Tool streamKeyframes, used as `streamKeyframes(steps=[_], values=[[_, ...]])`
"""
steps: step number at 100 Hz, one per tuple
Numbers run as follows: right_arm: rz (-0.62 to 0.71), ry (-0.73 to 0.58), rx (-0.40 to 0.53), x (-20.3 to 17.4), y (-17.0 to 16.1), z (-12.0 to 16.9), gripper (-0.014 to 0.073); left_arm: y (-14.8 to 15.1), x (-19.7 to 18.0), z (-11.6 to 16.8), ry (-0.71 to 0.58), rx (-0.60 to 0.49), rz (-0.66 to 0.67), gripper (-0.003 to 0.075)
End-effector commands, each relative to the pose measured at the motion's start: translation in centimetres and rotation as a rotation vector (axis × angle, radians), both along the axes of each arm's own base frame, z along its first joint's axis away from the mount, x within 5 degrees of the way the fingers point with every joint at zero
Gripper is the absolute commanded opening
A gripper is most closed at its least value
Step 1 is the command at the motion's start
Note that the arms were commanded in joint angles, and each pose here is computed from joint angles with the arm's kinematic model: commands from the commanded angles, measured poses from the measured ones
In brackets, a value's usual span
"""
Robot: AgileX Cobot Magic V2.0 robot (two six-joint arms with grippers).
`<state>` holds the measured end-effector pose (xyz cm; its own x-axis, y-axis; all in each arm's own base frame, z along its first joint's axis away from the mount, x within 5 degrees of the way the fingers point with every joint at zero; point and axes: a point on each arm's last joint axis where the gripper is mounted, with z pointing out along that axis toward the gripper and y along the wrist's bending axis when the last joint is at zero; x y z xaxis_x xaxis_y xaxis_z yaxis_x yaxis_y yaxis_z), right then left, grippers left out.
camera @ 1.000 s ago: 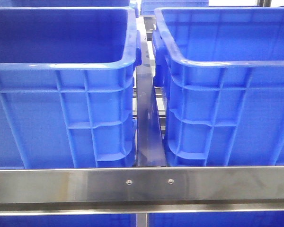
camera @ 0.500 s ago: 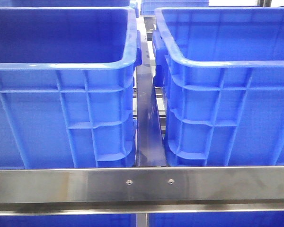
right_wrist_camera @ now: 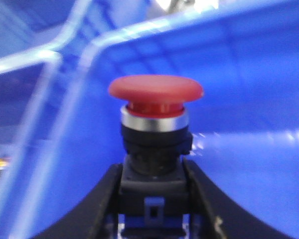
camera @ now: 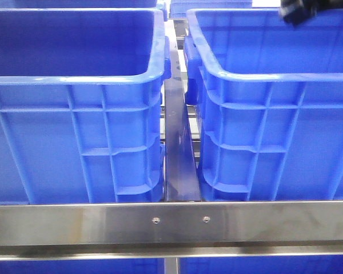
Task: Pick red and yellow buttons and place in box
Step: 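Carry the red button with the right gripper over the empty bin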
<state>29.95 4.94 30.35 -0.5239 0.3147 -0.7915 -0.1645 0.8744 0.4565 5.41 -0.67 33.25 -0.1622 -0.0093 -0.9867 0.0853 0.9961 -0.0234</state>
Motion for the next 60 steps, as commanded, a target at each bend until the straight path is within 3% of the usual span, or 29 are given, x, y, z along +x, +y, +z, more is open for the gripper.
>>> streamKeyframes(steps=[1,20,60], values=[[-0.021,-0.01,0.023,1.0,-0.9,0.5,0.0063,0.1,0.1,1.4,-0.088,-0.013,0.011,0.0589],[-0.001,0.088,0.044,4.2,-1.5,-2.3,0.0063,0.1,0.1,1.4,-0.088,-0.013,0.011,0.0589],[0.008,0.134,0.049,8.8,-1.4,-4.7,0.0064,0.1,0.1,1.4,-0.088,-0.013,0.011,0.0589]])
